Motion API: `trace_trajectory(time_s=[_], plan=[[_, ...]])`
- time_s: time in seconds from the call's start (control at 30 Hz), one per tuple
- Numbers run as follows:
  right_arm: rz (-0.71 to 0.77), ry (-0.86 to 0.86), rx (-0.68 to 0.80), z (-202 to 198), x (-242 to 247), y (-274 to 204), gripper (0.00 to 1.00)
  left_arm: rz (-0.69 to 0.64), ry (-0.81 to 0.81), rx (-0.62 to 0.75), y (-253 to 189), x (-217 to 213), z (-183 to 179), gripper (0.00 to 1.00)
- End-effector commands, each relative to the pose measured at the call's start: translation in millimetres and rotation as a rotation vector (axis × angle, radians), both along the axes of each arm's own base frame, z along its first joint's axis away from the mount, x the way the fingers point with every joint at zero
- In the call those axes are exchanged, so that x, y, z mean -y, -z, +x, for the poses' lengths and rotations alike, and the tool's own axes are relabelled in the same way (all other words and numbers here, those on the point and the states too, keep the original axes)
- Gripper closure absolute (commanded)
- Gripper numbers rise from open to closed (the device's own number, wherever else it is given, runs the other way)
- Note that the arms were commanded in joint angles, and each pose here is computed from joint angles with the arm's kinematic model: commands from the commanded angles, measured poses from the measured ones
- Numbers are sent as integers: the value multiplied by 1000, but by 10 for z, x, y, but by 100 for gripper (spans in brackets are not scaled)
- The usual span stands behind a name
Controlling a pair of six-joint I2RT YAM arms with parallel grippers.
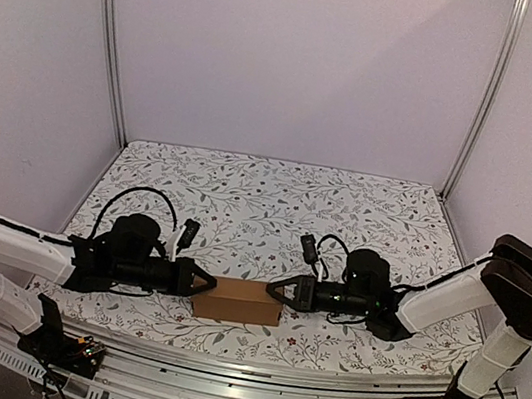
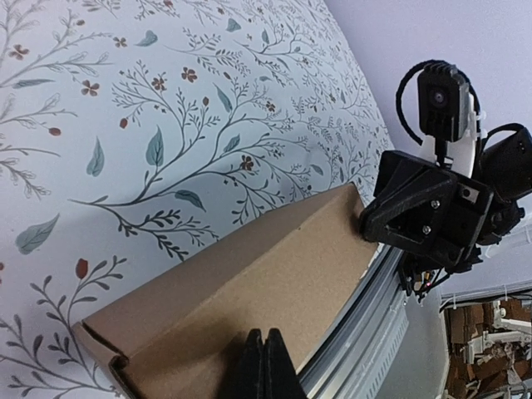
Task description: Fold the paper box
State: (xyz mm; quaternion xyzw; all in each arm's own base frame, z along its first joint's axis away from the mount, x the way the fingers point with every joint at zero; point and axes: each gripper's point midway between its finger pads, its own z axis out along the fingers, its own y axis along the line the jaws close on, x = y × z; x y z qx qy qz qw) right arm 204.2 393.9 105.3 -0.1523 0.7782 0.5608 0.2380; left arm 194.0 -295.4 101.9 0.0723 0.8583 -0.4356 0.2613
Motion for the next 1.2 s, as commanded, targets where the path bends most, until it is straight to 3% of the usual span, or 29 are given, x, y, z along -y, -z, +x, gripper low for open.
trace_trajectory(time_s=[0.0,0.27,0.43,0.53,0.77,0.93,1.17], plan=[[-230,17,-58,-82,233,403,100,110,-10,-35,178,-143,-31,100],[-245,-36,54,-212,114,-42,100,111,-19,62,-287,-142,73,100],[-302,-64,147,-394,100,-183,100,157,-40,126,-560,-224,153,96],[-325,-81,198,-525,79,-202,100,207,-53,138,-593,-261,244,99],[-475,-119,270,-762,-19,156,100,330,-86,88,-373,-269,468,100],[-610,-61,275,-628,1,465,100,392,-72,51,-162,-213,542,100],[-689,68,333,-360,65,433,99,451,-44,-26,168,-209,498,100]])
